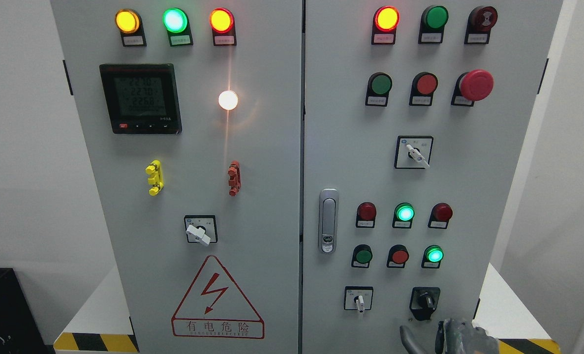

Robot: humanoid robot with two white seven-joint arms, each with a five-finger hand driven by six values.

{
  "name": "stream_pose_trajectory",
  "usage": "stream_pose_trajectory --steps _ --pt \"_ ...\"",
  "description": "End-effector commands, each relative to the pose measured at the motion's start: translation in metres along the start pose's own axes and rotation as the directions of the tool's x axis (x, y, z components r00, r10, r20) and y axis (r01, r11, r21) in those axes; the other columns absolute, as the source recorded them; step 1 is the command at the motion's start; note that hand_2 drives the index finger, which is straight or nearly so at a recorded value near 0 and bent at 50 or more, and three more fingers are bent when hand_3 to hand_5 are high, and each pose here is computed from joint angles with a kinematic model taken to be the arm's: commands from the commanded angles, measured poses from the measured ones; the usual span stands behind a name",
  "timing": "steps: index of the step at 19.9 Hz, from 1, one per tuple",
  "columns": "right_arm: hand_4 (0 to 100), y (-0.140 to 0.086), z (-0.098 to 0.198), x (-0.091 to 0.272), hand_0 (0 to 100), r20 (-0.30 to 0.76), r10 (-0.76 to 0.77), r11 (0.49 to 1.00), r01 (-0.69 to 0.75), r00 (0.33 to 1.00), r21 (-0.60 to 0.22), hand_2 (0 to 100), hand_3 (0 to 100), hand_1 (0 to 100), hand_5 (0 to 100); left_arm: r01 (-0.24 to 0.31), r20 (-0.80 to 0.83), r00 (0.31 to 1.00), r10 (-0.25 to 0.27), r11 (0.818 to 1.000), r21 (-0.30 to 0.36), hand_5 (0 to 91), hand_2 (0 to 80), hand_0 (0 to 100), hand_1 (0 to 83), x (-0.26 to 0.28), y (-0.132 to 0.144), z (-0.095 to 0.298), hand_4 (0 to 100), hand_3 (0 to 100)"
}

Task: Flip black knob to close circuit
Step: 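Raise the right hand up toward the black rotary knob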

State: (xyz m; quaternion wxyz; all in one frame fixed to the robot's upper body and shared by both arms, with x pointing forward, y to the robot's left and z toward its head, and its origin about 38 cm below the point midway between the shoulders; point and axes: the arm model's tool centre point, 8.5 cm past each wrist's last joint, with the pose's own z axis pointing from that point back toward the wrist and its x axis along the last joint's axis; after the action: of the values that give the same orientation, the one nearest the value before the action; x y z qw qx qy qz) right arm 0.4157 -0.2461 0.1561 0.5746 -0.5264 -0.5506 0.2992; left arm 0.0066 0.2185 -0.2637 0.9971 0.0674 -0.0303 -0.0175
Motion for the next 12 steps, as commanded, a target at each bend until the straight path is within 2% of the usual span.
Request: stream_pose_trajectory --steps 1,12 --pt "97 -0.0024 -0.0084 -0.0076 0 -0.028 0.007 1.0 -0.007 1.0 -0.007 88 100 0 100 -0.003 0.005 1.0 0.003 1.0 -0.003 0.0 0.0 12 55.6 -0.0049 -0.0015 0.0 0 0" --pt "97 -0.0085 -0.0159 -0.0141 0 -0.053 0.002 1.0 -0.003 0.999 -0.024 88 100 0 100 -0.003 0.005 1.0 0.003 1.0 -0.003 0.0 0.0 12 55.6 -0.0049 -0.0015 0.0 0 0"
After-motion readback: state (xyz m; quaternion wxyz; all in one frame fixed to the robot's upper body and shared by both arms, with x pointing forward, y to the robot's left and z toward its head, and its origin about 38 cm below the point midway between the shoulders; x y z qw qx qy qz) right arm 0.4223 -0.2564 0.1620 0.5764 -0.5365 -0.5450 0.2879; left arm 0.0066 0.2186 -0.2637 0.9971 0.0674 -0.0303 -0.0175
